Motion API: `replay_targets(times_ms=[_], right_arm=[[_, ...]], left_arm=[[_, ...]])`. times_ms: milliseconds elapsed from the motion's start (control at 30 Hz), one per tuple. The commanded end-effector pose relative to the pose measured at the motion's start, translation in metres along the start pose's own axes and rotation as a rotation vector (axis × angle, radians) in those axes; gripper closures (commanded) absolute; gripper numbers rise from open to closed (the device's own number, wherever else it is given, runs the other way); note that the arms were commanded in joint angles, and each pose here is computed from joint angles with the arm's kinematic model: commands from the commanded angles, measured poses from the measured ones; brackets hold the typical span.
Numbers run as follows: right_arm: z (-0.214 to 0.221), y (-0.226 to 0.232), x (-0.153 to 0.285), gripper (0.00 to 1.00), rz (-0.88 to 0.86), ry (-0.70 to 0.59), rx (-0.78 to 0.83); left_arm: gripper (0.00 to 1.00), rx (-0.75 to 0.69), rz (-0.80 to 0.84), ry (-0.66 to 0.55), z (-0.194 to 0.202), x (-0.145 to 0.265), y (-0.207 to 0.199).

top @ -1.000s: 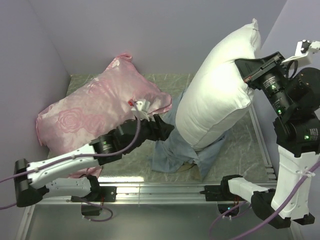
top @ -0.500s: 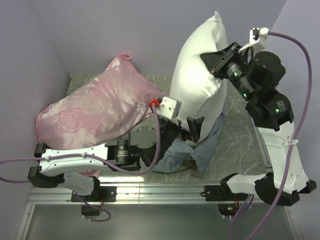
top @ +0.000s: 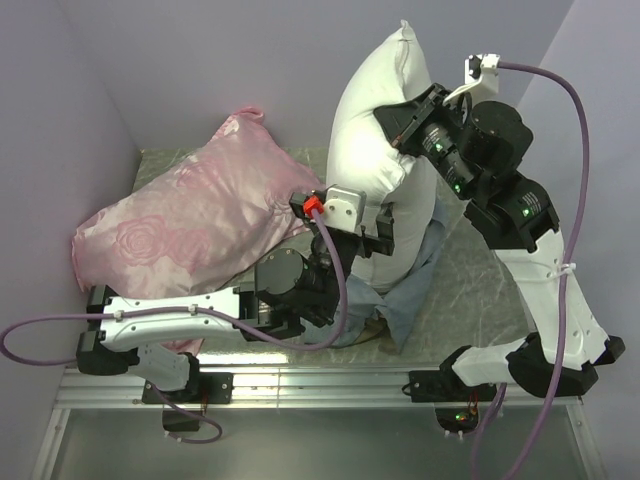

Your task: Remove the pillowcase from the pillow

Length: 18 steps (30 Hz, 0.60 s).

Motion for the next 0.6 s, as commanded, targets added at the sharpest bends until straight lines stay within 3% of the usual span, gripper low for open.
replay_targets(times_ms=[0, 100, 333, 433, 467, 500, 567], right_arm=[[0.012, 0.005, -0.007, 1.0, 0.003, 0.031, 0.024], [0.021, 0.008, -0.013, 1.0, 0.0, 0.053, 0.033], [0.033, 0.024, -0.02, 1.0, -0.035, 0.084, 0.038], [0.036, 0.027, -0.023, 1.0, -0.039, 0.099, 0.047], [0.038, 0.027, -0.024, 1.0, -0.039, 0.106, 0.052], [0.036, 0.027, -0.023, 1.0, -0.039, 0.1, 0.052], [0.035, 0.027, -0.022, 0.98, -0.035, 0.101, 0.065]], left_arm=[[0.01, 0.065, 0.08, -0.123, -0.038, -0.006, 0.005], [0.01, 0.094, 0.169, -0.154, -0.042, -0.001, 0.005], [0.01, 0.163, 0.13, -0.144, -0.032, -0.027, 0.029], [0.49, 0.191, 0.096, -0.074, -0.028, -0.042, 0.041], [0.86, 0.206, 0.078, -0.078, -0.033, -0.045, 0.046], [0.99, 0.218, 0.045, -0.079, -0.034, -0.046, 0.052], [1.0, 0.222, 0.023, -0.073, -0.036, -0.044, 0.058]])
Point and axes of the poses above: each gripper's point midway between its finger pads, its own x axis back along the fingers, its own y axis along the line the jaws close on, z = x × y, the point moved 6 cm from there along x, back along the fingers, and after that the axes turned 1 degree about -x, right-handed, at the moved point
